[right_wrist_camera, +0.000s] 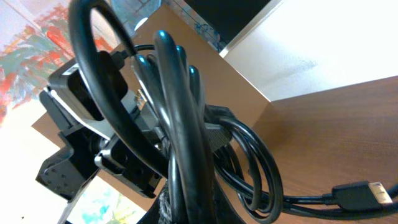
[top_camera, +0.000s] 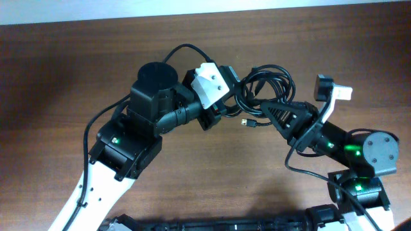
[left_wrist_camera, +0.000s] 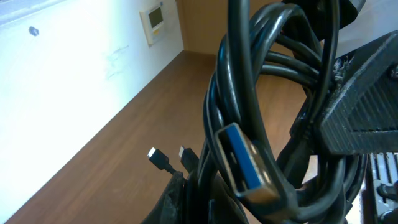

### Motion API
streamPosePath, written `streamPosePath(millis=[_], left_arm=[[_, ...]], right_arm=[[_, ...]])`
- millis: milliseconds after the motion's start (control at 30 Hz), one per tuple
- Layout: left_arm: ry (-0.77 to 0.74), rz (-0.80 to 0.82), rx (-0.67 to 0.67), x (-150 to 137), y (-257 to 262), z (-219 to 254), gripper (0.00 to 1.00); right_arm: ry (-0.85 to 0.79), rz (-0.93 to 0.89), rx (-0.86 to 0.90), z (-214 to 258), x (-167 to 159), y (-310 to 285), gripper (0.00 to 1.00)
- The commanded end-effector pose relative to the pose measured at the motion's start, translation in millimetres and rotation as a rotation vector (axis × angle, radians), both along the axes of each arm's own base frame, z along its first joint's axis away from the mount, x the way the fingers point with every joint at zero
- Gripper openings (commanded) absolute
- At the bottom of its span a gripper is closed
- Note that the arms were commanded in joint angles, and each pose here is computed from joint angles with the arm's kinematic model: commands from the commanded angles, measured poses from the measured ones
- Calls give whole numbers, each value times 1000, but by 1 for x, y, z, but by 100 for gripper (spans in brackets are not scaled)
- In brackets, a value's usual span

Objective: Untangle cables

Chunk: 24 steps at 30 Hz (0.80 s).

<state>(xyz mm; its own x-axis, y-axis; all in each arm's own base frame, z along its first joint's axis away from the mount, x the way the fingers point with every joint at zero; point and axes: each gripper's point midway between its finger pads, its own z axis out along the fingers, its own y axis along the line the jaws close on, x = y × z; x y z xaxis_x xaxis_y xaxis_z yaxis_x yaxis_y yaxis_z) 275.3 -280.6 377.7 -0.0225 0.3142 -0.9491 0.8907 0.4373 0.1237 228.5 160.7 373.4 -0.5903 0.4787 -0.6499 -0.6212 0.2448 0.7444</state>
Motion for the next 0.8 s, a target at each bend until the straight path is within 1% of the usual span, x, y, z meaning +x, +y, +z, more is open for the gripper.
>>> streamPosePath(millis=[0, 33, 67, 100, 167, 200, 300, 467, 700, 767], left_arm=[[-67, 96, -5, 12, 15, 18, 0], [-67, 129, 4, 16, 18, 16, 0], [-66, 161, 10, 21, 22, 16, 0], [-70, 206, 22, 26, 27, 14, 0], [-78, 239, 30, 31, 31, 14, 0], [-81, 254, 33, 33, 33, 14, 0], [-85, 285, 43, 37, 37, 14, 0], [-84, 359, 75, 44, 48, 9, 0], [-89, 359, 70, 43, 49, 11, 0], [-94, 359, 66, 41, 50, 14, 0]], right_arm=[[7, 64, -15, -3, -7, 7, 10], [10, 64, -15, -3, -7, 7, 18], [9, 64, -15, -3, -6, 7, 28], [-11, 59, -27, -3, -6, 7, 42], [-28, 54, -39, -4, -6, 7, 64], [-26, 48, -38, -4, -5, 6, 69], [-13, 21, -33, -6, 1, 4, 77], [-4, -35, -22, -5, 11, -1, 82], [84, -157, -13, -19, 30, -14, 83], [56, -190, -34, -20, 34, -18, 83]])
